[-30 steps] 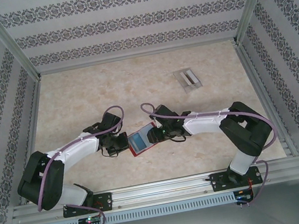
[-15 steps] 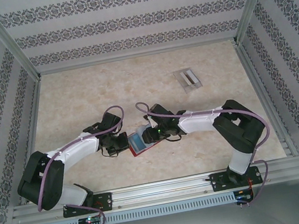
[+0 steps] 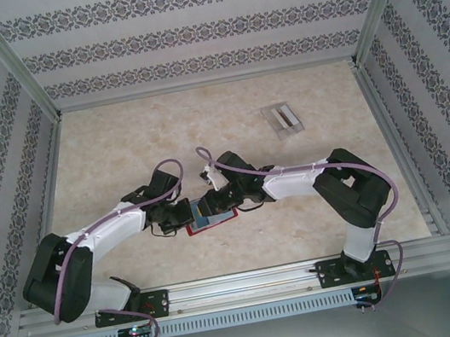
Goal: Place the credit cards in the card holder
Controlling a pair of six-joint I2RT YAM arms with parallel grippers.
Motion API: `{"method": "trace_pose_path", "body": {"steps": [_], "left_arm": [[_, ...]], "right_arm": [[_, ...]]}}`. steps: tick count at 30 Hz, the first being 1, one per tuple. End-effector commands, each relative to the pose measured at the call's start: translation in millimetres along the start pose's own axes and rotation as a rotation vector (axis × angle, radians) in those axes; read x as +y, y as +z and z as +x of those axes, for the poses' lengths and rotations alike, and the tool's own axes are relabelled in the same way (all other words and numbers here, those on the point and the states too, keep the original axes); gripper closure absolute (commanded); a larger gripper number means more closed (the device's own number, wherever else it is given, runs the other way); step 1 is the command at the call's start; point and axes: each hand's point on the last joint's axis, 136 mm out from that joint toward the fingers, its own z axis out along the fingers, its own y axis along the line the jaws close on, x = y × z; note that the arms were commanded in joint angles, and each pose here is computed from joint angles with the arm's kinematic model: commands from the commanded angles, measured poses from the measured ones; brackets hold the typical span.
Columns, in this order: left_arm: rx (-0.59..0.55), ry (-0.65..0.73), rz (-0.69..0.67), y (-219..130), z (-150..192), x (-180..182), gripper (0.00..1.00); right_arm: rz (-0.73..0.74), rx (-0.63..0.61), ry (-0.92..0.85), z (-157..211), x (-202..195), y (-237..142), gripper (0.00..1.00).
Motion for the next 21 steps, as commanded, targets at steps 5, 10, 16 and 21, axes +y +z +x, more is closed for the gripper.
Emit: {"method": "trace_pose_path", "body": {"steps": [5,10,16,21], "left_arm": [[-0.043,-0.01,-0.016,-14.5,-5.1,7.9,1.0],[-0.021,-0.017,-0.021,-8.8,-4.3,10.4,0.96],[-0.002,-0.022,-0.014,-2.8,-2.3,10.3,0.95],[-0.006,-0.015,-0.019,-2.2,-2.1,12.2,0.93]], "right_arm": [[0.369,-0.079,0.004,3.8,-40.2,-43.2,0.58],[0.527,-0.055,0.07,19.8,-63.6,-45.8,0.54],[0.548,-0.032,0.09,20.9,-69.9,-35.0,0.54],[0.553,-0.019,0.092,20.1,-72.1,-29.2,0.57]]}}
